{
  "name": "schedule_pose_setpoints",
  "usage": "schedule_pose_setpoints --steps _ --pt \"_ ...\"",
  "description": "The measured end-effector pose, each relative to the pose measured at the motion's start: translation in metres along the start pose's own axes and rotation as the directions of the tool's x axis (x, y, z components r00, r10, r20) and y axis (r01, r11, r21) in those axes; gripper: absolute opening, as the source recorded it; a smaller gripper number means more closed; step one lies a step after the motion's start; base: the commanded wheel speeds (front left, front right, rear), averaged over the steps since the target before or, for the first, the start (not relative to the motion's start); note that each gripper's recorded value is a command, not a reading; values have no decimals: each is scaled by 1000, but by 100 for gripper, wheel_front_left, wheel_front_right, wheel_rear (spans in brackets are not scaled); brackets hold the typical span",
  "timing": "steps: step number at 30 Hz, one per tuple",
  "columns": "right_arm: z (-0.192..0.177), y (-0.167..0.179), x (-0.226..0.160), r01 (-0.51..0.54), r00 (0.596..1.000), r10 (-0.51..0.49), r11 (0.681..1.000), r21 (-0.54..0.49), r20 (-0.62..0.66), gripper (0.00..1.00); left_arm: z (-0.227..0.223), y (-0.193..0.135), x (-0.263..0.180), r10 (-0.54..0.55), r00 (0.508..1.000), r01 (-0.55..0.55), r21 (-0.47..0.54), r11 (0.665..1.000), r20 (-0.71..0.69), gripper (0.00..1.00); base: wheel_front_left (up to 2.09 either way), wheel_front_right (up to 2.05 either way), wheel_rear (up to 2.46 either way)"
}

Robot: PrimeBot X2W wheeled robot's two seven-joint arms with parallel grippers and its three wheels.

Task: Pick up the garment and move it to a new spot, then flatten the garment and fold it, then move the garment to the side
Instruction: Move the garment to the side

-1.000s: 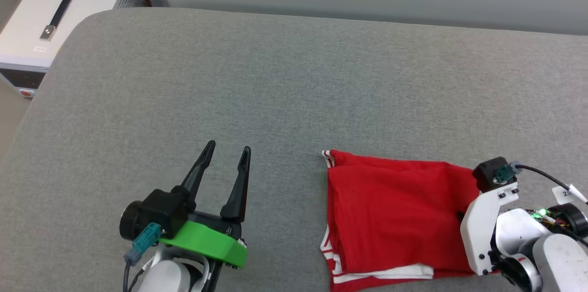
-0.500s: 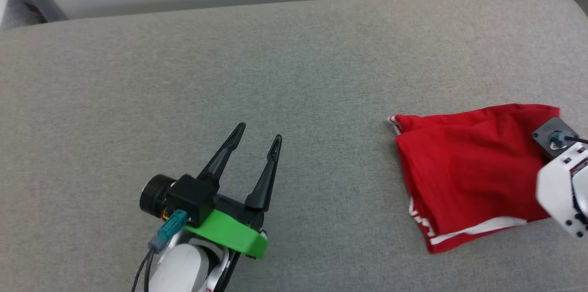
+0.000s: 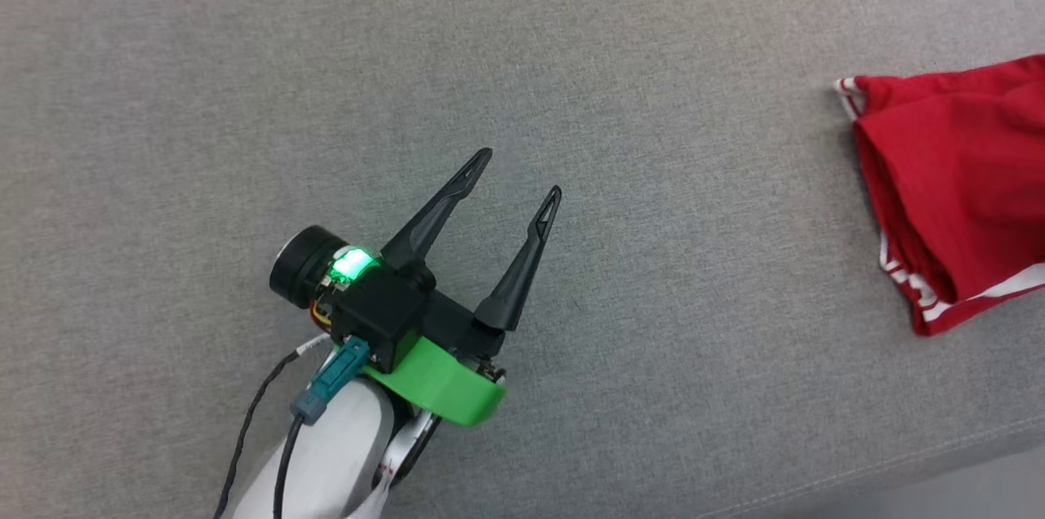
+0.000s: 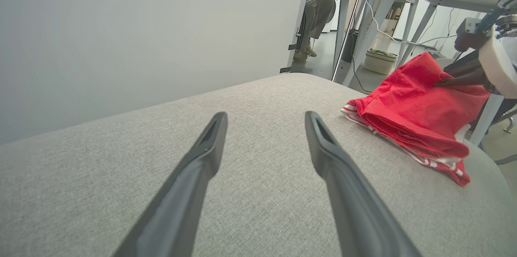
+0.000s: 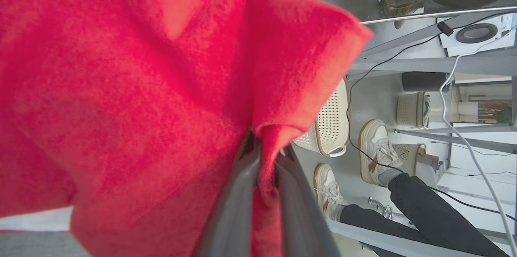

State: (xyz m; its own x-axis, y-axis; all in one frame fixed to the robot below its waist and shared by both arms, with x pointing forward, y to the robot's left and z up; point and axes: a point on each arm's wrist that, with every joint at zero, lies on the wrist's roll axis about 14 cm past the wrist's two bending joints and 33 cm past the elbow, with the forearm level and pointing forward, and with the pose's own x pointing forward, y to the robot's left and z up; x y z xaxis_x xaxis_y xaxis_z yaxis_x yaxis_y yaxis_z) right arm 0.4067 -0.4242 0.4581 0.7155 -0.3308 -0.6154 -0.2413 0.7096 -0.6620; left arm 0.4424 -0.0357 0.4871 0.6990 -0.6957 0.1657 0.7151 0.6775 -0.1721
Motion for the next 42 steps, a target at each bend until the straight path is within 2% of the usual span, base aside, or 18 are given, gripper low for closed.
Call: schedule_pose_setpoints --steps 6,11,22,23,24,25,30,34,38,42 --pt "-25 -21 24 76 995 -74 997 29 -64 0 -16 2 15 -43 999 43 -30 999 8 100 0 0 0" --pt "-30 -38 40 139 987 -136 990 25 -83 0 -27 11 20 -39 999 39 -49 998 13 100 0 0 0" --pt "-32 -40 71 184 977 -178 982 48 -122 0 -39 29 14 5 1000 -6 -52 999 -9 100 0 0 0" --pt "-33 -40 72 189 975 -181 981 52 -127 24 -39 29 13 8 1000 -8 -50 999 -10 100 0 0 0" --pt "-34 -40 72 193 974 -184 980 56 -132 85 -38 30 13 10 1000 -10 -48 999 -10 100 0 0 0" --pt "-35 -40 71 199 972 -189 978 63 -137 100 -36 29 13 12 1000 -12 -45 999 -7 100 0 0 0" --pt "-29 -46 62 226 970 -214 969 97 -117 100 -20 27 13 23 1000 -23 -27 999 16 100 0 0 0" --pt "-12 -51 53 237 971 -232 965 115 -54 100 -5 28 11 53 998 -53 -23 998 36 100 0 0 0" --pt "23 -58 37 240 965 -253 960 144 75 100 9 32 0 113 993 -113 -21 993 40 100 0 0 0" --pt "70 -56 15 205 935 -257 954 217 244 100 20 39 -20 181 983 -181 -1 984 35 100 0 0 0"
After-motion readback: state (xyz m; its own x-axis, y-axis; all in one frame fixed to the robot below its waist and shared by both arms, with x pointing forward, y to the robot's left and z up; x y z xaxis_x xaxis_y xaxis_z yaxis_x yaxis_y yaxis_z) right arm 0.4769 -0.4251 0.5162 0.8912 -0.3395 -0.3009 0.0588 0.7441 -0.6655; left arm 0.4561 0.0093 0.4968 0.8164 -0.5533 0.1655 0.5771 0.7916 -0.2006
